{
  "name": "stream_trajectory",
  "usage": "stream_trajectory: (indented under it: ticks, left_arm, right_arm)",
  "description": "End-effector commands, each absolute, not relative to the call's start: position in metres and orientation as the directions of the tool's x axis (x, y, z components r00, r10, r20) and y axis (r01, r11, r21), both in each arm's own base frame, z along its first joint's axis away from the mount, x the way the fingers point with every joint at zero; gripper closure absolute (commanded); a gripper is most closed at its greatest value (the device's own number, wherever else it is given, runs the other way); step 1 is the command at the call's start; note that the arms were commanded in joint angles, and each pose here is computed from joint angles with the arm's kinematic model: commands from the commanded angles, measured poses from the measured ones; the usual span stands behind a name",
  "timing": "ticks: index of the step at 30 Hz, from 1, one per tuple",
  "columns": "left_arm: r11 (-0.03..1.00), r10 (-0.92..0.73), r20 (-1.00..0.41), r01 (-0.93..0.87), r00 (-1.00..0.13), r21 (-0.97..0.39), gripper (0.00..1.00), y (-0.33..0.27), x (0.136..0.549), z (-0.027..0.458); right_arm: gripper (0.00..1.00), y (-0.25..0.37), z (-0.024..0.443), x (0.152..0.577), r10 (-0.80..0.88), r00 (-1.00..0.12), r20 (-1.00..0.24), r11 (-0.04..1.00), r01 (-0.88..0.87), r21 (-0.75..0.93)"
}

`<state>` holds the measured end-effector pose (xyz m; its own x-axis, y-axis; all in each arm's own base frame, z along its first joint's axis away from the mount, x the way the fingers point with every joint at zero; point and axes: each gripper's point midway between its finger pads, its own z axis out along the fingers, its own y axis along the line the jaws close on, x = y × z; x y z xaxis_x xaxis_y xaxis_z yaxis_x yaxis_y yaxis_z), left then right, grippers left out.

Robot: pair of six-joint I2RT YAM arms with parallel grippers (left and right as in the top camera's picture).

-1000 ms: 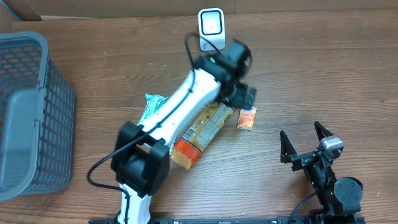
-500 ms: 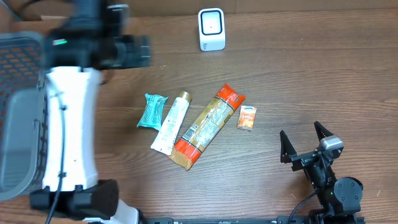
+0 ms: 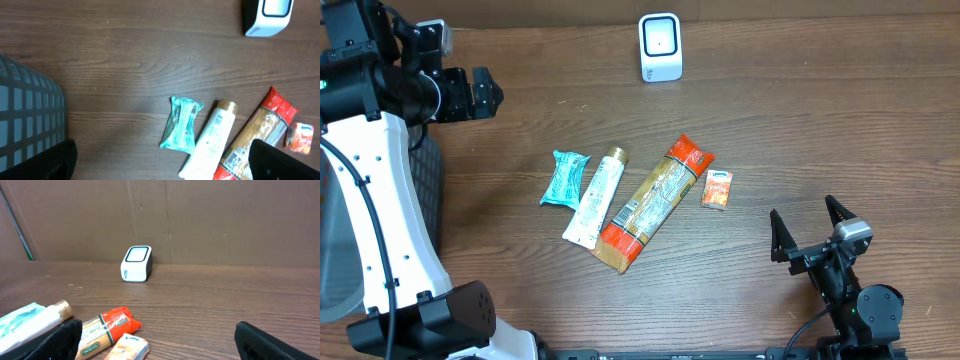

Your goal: Scan the item barcode

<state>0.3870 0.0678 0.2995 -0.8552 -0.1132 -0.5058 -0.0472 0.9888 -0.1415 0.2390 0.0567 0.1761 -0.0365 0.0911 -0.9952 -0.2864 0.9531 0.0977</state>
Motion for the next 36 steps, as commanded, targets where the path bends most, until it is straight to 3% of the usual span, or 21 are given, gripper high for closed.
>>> stream_trajectory:
  ticks: [1,17,28,36]
  left_arm:
    - [0.99,-0.087,-0.511,-0.016,-0.855,-0.142,0.0,0.066,0.384,0.302]
    - [0.997,-0.06,-0.66,-0.008,-0.748,-0.081,0.0,0.053,0.33,0.346]
    - [0.999,-0.032,-0.795,-0.042,-0.606,-0.007,0.0,0.054,0.304,0.32]
    - [0.993,-0.05,-0.731,-0.11,-0.68,0.034,0.0,0.069,0.303,0.282]
  right_arm:
    - [0.0,0.058,0.174,0.239,0.095,-0.034,-0.995,0.952,-0.29,0.101]
    - [0.0,0.058,0.174,0.239,0.095,-0.034,-0.995,0.952,-0.29,0.101]
    - [0.0,0.058,0.174,0.239,0.095,-0.034,-0.995,0.952,-0.29,0.101]
    - [0.0,0.058,0.174,0.239,0.095,-0.034,-0.995,0.952,-0.29,0.101]
